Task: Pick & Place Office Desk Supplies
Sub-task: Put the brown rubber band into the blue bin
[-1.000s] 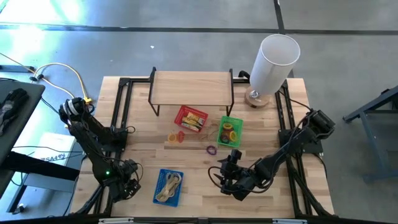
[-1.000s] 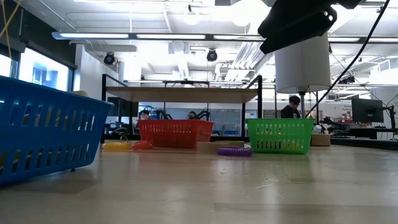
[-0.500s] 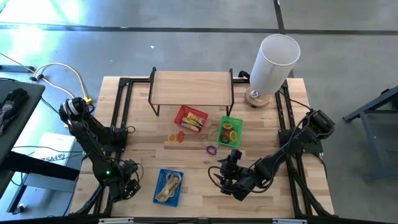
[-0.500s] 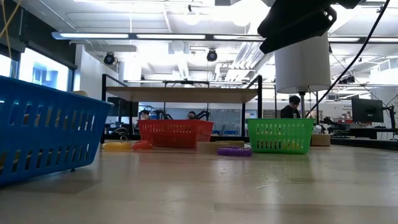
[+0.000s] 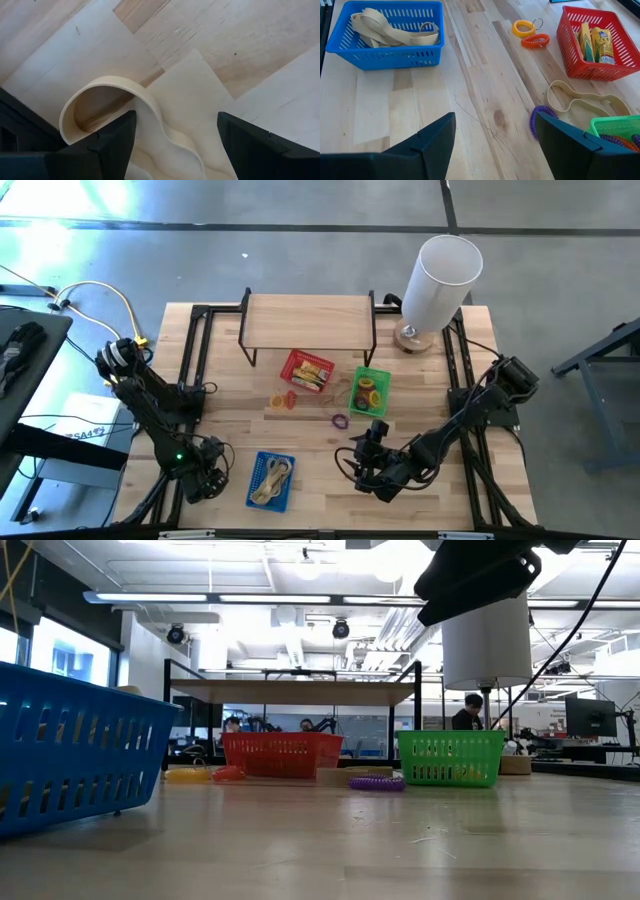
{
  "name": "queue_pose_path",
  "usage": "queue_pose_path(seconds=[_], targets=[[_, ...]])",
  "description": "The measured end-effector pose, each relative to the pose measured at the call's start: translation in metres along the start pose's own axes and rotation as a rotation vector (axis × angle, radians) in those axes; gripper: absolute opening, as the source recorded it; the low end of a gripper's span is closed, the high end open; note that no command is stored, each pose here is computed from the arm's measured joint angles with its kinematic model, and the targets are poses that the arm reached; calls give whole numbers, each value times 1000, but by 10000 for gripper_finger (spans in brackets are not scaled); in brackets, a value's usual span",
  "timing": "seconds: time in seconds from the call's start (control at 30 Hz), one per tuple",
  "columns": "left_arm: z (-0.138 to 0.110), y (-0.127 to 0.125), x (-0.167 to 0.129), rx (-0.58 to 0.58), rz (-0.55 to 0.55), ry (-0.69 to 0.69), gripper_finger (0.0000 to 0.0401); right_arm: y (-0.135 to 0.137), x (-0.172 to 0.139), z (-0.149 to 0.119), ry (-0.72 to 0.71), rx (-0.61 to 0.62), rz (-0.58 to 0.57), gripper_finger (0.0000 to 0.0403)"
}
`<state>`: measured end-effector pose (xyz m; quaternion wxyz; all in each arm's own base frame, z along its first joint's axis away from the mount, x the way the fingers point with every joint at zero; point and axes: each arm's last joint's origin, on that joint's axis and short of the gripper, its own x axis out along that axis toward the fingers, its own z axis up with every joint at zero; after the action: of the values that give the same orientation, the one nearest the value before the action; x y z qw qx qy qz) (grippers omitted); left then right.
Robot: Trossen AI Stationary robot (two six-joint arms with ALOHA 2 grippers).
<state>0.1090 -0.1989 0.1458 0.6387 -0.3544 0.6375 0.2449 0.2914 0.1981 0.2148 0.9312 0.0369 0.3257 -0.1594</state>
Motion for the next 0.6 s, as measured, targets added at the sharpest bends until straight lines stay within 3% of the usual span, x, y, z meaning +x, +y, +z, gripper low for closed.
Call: queue_pose_path(seconds=[0.6], targets=[[0, 0, 1, -15, -2, -7, 260, 0, 0, 0, 0, 0, 0, 260]])
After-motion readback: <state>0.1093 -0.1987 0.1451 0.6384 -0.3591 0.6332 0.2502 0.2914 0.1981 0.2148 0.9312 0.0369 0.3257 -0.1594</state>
